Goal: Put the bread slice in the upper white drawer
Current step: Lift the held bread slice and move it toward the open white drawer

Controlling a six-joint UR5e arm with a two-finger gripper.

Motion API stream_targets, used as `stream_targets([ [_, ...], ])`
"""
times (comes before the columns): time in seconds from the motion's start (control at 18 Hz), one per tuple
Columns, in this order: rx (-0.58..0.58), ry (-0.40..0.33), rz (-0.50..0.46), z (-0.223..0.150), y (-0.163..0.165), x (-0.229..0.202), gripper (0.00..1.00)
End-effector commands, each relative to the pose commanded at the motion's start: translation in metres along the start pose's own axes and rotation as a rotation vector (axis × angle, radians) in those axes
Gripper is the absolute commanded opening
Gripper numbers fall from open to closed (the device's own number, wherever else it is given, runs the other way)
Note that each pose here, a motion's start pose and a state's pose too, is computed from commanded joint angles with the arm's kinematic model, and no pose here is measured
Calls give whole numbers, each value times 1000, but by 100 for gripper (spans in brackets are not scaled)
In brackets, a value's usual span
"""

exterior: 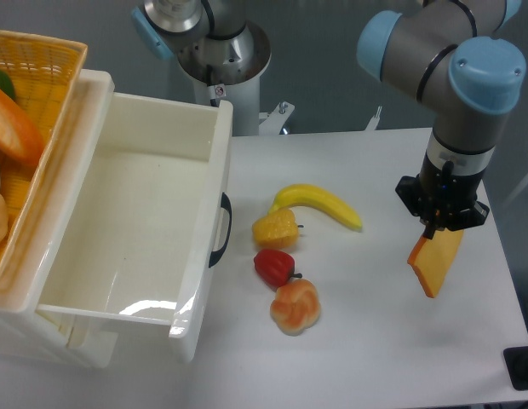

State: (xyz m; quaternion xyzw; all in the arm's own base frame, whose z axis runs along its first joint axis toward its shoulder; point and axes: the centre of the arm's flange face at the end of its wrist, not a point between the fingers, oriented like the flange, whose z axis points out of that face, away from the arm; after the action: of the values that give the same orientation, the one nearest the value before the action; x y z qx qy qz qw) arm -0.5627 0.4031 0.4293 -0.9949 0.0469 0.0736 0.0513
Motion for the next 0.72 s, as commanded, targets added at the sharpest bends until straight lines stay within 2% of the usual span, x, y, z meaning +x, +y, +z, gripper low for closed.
stream_targets([
  [0.11,-3,5,19,-1,-12,9,0],
  [0.39,-28,10,-23,-13,-36,26,0],
  [0.72,-9,-13,-91,-59,-63,65,0],
])
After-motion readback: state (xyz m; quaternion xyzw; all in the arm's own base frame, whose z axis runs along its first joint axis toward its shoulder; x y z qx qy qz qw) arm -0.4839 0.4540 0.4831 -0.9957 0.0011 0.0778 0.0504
